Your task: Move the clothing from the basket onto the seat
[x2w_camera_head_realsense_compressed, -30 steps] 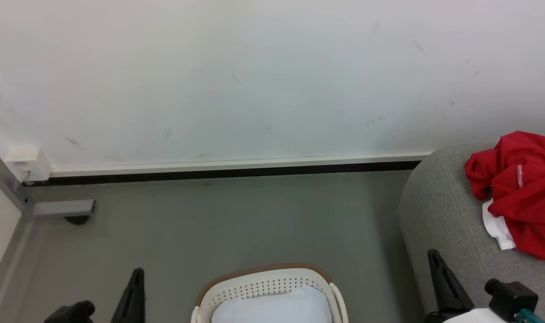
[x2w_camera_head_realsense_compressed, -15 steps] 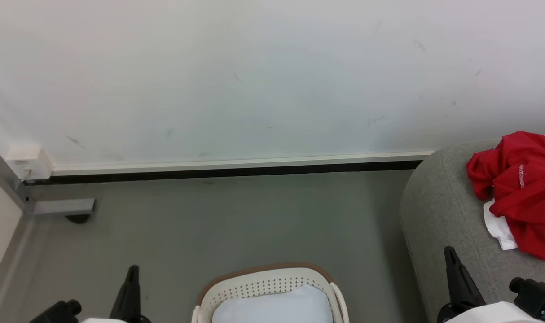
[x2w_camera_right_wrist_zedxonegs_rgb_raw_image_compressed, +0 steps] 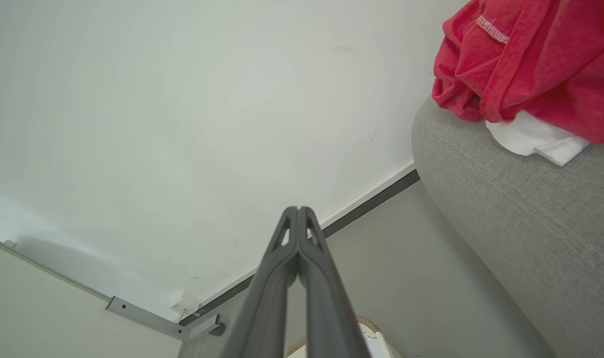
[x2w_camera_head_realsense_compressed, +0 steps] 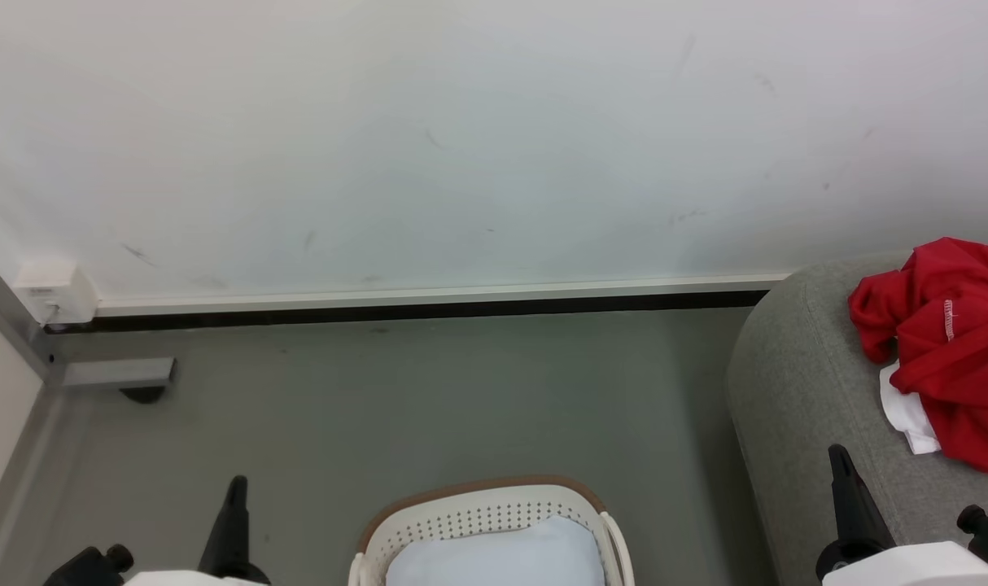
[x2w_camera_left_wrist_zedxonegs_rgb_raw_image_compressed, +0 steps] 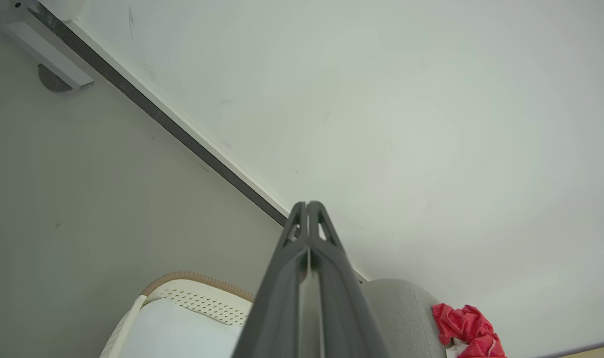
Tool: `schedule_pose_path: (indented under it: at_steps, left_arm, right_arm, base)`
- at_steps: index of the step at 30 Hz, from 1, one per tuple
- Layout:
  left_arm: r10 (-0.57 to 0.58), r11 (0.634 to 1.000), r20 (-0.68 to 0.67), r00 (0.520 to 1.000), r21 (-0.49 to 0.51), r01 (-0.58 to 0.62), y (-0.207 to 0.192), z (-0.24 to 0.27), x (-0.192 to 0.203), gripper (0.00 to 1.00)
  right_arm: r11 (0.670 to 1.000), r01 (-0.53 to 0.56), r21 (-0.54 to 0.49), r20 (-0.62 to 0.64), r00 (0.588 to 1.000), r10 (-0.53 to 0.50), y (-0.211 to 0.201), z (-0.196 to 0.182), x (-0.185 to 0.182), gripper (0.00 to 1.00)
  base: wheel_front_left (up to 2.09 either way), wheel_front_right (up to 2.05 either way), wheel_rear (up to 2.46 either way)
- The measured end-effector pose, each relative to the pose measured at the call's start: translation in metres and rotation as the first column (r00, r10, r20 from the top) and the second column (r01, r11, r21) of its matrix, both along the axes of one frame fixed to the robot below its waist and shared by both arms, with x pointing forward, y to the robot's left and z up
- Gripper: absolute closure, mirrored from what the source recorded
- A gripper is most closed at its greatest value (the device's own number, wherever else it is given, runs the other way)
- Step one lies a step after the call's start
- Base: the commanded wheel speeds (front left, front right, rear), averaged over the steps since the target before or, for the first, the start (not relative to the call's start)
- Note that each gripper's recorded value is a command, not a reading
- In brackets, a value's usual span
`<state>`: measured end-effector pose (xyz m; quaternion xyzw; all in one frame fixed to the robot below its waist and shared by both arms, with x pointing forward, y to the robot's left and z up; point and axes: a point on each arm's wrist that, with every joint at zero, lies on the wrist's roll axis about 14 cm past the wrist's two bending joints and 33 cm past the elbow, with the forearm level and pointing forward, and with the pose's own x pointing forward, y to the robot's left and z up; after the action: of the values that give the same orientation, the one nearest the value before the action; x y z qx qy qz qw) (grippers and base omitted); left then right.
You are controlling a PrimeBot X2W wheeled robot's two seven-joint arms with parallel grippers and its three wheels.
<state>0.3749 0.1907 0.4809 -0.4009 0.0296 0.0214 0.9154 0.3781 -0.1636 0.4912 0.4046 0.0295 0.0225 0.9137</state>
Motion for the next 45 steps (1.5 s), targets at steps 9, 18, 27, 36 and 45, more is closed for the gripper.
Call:
schedule_pose_path:
  at_steps: [9, 18, 27, 36, 45]
  left_arm:
    - [0.012, 0.996, 0.000, 1.000, -0.088, -0.012, 0.003, 0.002, 0.002, 1.00]
    - [0.018, 0.981, -0.002, 1.000, -0.194, -0.019, 0.004, 0.004, 0.004, 1.00]
    - [0.021, 0.961, 0.000, 1.000, -0.277, -0.021, 0.004, 0.006, 0.005, 1.00]
    - [0.025, 0.933, 0.007, 1.000, -0.359, -0.021, 0.005, 0.009, 0.007, 1.00]
    - [0.027, 0.900, 0.011, 1.000, -0.436, -0.019, 0.006, 0.011, 0.008, 1.00]
  right_arm:
    - [0.995, 0.017, 0.099, -0.015, 1.000, -0.016, -0.005, 0.000, 0.001, 1.00]
    - [0.981, 0.037, 0.191, -0.022, 0.999, -0.034, -0.011, 0.001, 0.002, 1.00]
    - [0.958, 0.051, 0.282, -0.030, 0.999, -0.044, -0.016, 0.002, 0.004, 1.00]
    - [0.932, 0.060, 0.356, -0.033, 0.998, -0.052, -0.020, 0.004, 0.005, 1.00]
    - [0.903, 0.066, 0.425, -0.035, 0.998, -0.057, -0.024, 0.006, 0.006, 1.00]
  base:
    - [0.00, 0.00, 0.00]
    - [0.00, 0.00, 0.00]
    - [0.00, 0.00, 0.00]
    - [0.00, 0.00, 0.00]
    - [0.00, 0.00, 0.00]
